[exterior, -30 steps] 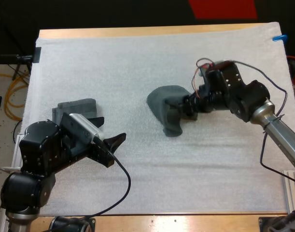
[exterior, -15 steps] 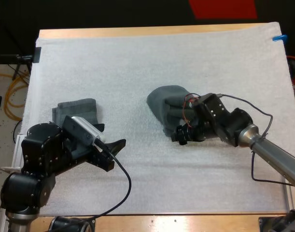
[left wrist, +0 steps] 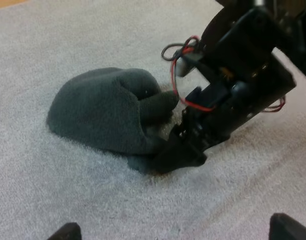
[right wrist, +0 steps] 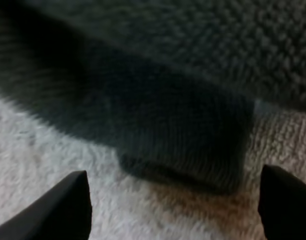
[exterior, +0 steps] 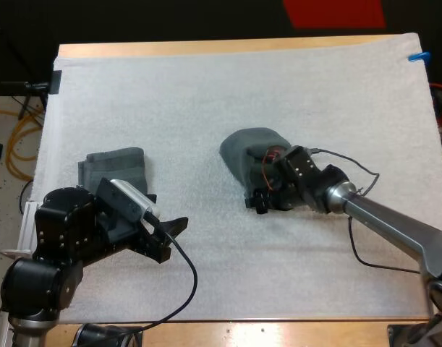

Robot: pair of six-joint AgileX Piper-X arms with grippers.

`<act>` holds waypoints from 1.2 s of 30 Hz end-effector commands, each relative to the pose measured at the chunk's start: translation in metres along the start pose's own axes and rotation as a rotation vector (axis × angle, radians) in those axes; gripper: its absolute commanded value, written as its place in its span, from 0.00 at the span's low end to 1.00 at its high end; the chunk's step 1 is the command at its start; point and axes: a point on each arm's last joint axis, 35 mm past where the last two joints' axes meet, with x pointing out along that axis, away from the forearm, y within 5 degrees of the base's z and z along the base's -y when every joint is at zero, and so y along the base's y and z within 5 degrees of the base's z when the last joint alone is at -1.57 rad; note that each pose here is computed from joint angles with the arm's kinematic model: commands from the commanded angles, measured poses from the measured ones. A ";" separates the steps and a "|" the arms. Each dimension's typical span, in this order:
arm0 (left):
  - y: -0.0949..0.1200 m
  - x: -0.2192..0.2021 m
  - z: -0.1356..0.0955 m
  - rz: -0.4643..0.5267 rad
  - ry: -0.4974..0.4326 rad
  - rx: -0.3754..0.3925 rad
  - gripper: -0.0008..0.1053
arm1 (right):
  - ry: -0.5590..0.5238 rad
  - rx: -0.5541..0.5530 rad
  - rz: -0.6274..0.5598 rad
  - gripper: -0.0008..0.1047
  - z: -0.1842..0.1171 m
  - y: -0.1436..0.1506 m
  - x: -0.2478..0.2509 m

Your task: Pick towel from pile fold and stack

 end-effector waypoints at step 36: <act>-0.002 -0.001 0.001 -0.012 -0.002 0.025 0.67 | -0.749 -0.280 -0.153 0.01 0.106 0.039 -0.180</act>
